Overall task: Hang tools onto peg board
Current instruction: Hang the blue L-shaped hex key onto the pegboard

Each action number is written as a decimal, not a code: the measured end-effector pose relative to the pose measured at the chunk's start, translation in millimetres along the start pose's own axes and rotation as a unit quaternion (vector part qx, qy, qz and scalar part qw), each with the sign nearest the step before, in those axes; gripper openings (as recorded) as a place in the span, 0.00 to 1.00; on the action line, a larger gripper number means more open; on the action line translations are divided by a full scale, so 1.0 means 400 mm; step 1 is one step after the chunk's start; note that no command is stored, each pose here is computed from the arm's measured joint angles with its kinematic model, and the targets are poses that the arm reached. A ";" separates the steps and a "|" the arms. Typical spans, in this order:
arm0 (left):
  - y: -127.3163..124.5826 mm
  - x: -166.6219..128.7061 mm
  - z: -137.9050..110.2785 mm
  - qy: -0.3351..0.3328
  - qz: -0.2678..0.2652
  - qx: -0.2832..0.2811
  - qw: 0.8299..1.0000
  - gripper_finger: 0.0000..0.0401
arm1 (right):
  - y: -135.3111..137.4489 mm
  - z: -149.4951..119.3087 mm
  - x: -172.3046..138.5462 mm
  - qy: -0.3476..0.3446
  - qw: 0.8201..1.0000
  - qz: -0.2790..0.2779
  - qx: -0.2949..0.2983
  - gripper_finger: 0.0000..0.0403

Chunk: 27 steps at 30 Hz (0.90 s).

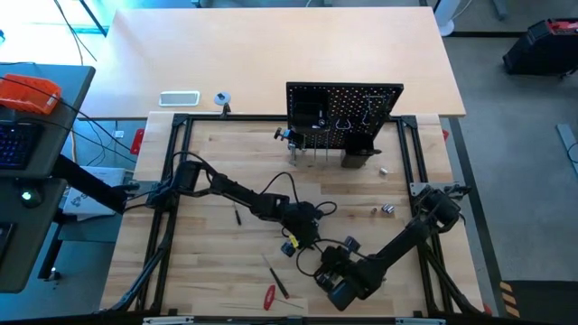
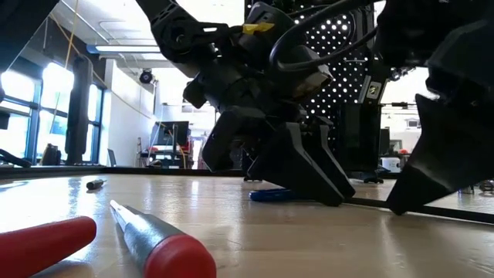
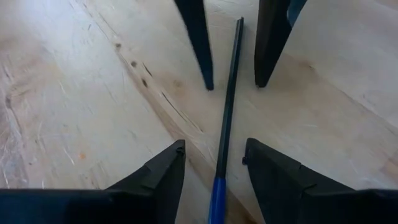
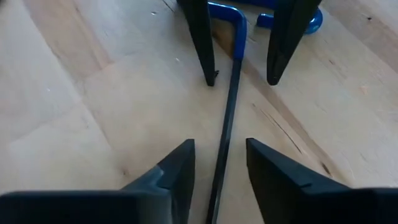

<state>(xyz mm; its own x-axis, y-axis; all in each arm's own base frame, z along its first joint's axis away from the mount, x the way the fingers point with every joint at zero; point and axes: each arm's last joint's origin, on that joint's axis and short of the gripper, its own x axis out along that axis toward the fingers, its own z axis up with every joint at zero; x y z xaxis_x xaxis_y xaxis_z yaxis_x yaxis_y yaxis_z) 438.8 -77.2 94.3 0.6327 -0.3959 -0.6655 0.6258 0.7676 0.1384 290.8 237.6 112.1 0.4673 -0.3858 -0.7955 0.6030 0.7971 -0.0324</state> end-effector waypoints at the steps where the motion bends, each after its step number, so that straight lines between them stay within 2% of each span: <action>1: 0.000 0.000 0.000 0.000 0.000 0.000 1.000 0.41 | -0.003 -0.001 0.004 -0.001 1.000 0.000 0.002 0.37; 4: 0.004 -0.002 -0.003 0.000 -0.004 -0.003 1.000 0.41 | -0.013 -0.003 0.012 0.004 1.000 -0.003 0.010 0.38; 7: 0.009 -0.003 -0.008 0.001 -0.010 -0.013 1.000 0.41 | -0.019 -0.009 0.019 0.004 1.000 -0.002 0.011 0.33; 15: 0.020 -0.010 -0.021 0.004 -0.030 -0.030 0.999 0.41 | -0.017 -0.013 0.033 0.004 1.000 0.021 -0.003 0.03; 23: 0.019 -0.010 -0.025 0.010 -0.032 -0.032 0.999 0.41 | -0.012 0.000 0.028 -0.010 0.999 0.007 -0.042 0.01; 27: 0.019 -0.010 -0.026 0.011 -0.033 -0.025 0.999 0.37 | -0.012 0.015 0.025 -0.011 0.998 -0.013 -0.064 0.00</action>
<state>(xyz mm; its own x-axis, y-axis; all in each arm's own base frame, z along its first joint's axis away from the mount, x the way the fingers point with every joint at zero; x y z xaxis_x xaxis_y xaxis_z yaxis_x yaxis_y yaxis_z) 436.2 -64.5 90.4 0.5802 -0.4360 -0.6880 0.6418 0.7648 0.0565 296.4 227.0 107.9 0.4679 -0.4155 -0.7800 0.5284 0.8390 -0.1299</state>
